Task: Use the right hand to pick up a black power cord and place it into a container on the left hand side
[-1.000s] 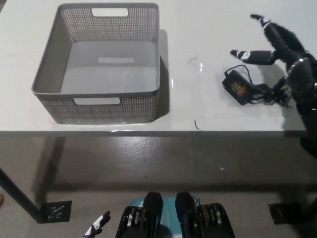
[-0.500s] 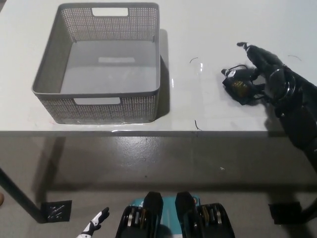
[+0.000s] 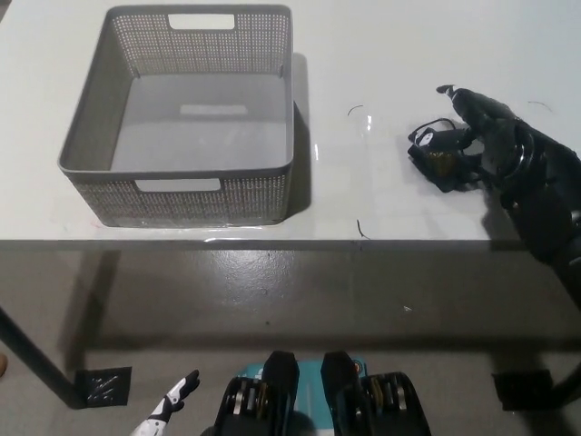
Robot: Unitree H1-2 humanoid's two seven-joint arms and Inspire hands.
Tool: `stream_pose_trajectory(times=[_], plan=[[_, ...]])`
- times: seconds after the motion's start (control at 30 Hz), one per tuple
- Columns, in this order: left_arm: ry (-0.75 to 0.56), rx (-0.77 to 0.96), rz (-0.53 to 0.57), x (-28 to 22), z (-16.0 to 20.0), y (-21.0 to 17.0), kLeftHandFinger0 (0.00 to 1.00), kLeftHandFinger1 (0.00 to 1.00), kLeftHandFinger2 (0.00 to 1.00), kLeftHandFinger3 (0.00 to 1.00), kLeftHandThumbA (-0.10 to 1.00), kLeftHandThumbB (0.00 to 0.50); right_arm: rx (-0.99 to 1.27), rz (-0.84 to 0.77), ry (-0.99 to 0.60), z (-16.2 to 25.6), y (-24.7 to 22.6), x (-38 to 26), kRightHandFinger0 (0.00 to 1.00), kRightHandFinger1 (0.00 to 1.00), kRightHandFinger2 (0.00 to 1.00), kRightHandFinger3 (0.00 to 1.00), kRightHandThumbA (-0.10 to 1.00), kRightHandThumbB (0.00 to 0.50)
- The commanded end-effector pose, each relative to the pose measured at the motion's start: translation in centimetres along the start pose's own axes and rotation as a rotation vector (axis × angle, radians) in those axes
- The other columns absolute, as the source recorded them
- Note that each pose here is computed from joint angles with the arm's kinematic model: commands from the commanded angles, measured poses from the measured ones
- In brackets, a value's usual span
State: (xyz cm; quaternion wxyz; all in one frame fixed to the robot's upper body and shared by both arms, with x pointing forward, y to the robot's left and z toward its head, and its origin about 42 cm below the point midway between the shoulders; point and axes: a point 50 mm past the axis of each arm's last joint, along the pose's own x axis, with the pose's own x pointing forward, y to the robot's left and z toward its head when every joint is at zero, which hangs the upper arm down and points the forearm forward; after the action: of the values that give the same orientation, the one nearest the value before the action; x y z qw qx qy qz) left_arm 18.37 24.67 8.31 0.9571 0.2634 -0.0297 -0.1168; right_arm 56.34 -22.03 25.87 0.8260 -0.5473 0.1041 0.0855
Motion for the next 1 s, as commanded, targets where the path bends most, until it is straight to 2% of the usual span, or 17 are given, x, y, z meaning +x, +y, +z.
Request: stream_pose_trajectory(times=[0.0, 0.53, 0.73, 0.87, 0.93, 0.97], plan=[[-0.056, 0.027, 0.017, 0.4, 0.8, 1.2, 1.00, 1.00, 1.00, 1.00, 0.91, 0.219, -0.028, -0.055, -0.021, 1.8, -3.6, 0.1, 1.00, 1.00, 1.00, 1.00, 0.74, 0.500], [-0.069, 0.026, 0.027, 0.9, 1.1, 2.1, 1.00, 1.00, 1.00, 1.00, 0.91, 0.217, -0.027, 0.030, 0.040, 1.5, -0.1, 1.7, 1.00, 1.00, 1.00, 1.00, 0.75, 0.500], [-0.077, 0.030, 0.028, 1.2, 1.3, 2.3, 1.00, 1.00, 1.00, 1.00, 0.91, 0.220, -0.026, 0.086, 0.078, 0.1, 3.9, 1.7, 1.00, 1.00, 1.00, 1.00, 0.77, 0.500], [-0.085, 0.039, 0.036, 1.7, 1.4, 2.8, 1.00, 1.00, 1.00, 1.00, 0.91, 0.217, -0.010, 0.111, 0.084, 0.1, 5.4, 1.6, 1.00, 1.00, 1.00, 1.00, 0.75, 0.500], [-0.086, 0.038, 0.035, 1.7, 1.4, 2.9, 1.00, 1.00, 1.00, 1.00, 0.93, 0.231, -0.006, 0.114, 0.090, -0.1, 6.1, 1.5, 1.00, 1.00, 1.00, 1.00, 0.74, 0.500], [-0.086, 0.038, 0.035, 1.7, 1.5, 3.0, 1.00, 1.00, 1.00, 1.00, 0.93, 0.231, -0.002, 0.103, 0.095, -0.3, 6.4, 1.5, 1.00, 1.00, 1.00, 1.00, 0.69, 0.500]])
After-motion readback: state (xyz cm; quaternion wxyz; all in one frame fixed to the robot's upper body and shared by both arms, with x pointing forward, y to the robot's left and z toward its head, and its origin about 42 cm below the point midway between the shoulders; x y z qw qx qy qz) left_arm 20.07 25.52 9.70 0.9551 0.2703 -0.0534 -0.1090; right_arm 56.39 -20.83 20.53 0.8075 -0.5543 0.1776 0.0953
